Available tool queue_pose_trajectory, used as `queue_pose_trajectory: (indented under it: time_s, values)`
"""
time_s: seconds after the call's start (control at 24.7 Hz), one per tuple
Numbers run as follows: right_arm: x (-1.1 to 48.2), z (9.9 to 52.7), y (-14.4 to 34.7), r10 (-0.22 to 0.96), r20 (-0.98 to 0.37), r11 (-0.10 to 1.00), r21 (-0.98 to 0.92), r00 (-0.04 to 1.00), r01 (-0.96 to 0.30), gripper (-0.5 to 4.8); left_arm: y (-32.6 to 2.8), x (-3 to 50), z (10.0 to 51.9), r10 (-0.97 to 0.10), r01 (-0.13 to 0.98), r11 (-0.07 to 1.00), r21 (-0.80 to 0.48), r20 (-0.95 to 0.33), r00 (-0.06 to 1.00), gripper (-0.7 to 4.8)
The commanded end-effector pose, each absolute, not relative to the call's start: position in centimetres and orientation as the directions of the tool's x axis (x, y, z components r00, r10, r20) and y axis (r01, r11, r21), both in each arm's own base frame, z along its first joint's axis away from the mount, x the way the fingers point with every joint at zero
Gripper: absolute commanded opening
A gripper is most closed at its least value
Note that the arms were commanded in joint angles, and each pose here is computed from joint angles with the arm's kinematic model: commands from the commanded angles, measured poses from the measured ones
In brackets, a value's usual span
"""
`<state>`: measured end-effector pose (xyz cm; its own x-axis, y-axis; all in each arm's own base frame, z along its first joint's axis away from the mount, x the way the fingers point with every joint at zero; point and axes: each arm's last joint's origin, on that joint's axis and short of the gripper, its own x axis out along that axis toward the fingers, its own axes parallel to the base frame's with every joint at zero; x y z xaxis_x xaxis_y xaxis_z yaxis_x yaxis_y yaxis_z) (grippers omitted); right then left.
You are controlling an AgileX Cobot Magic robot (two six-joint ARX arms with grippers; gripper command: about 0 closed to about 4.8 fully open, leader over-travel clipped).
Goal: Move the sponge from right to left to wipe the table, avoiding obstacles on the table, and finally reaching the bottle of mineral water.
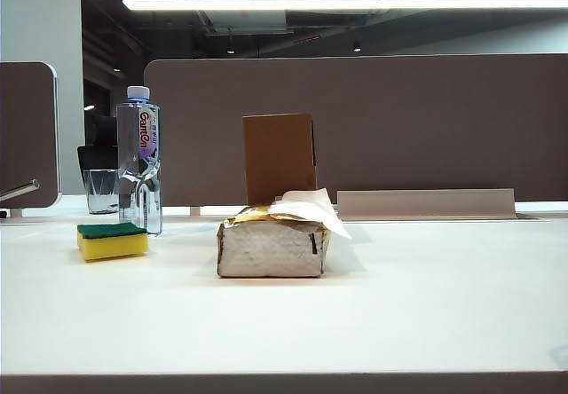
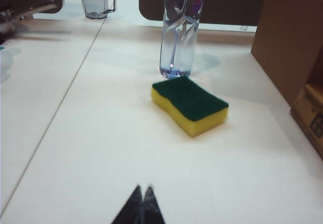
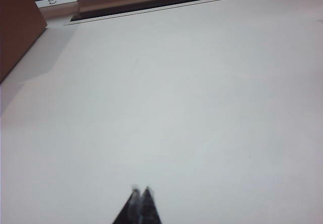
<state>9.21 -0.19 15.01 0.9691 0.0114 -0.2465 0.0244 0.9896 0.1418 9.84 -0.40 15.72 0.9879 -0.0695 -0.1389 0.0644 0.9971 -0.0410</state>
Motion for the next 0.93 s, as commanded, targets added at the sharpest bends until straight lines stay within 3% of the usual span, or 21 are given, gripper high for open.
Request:
queue_pose_trajectory:
  time_s: [0.04, 0.93]
  values:
    - [9.24, 15.02, -0.12, 0.036, -0.239, 0.99, 0.138, 0.97, -0.003, -0.04, -0.4, 9.88, 15.43, -0.067, 0.062, 0.997, -0.039, -0.144, 0.987, -0.06]
    - [9.24, 15.04, -0.09, 0.046, -0.238, 0.99, 0.141, 0.97, -0.012, -0.03, -0.41, 9.86, 15.28, -0.07, 0.064, 0.997, -0.041, -0.158, 0.985, -0.06]
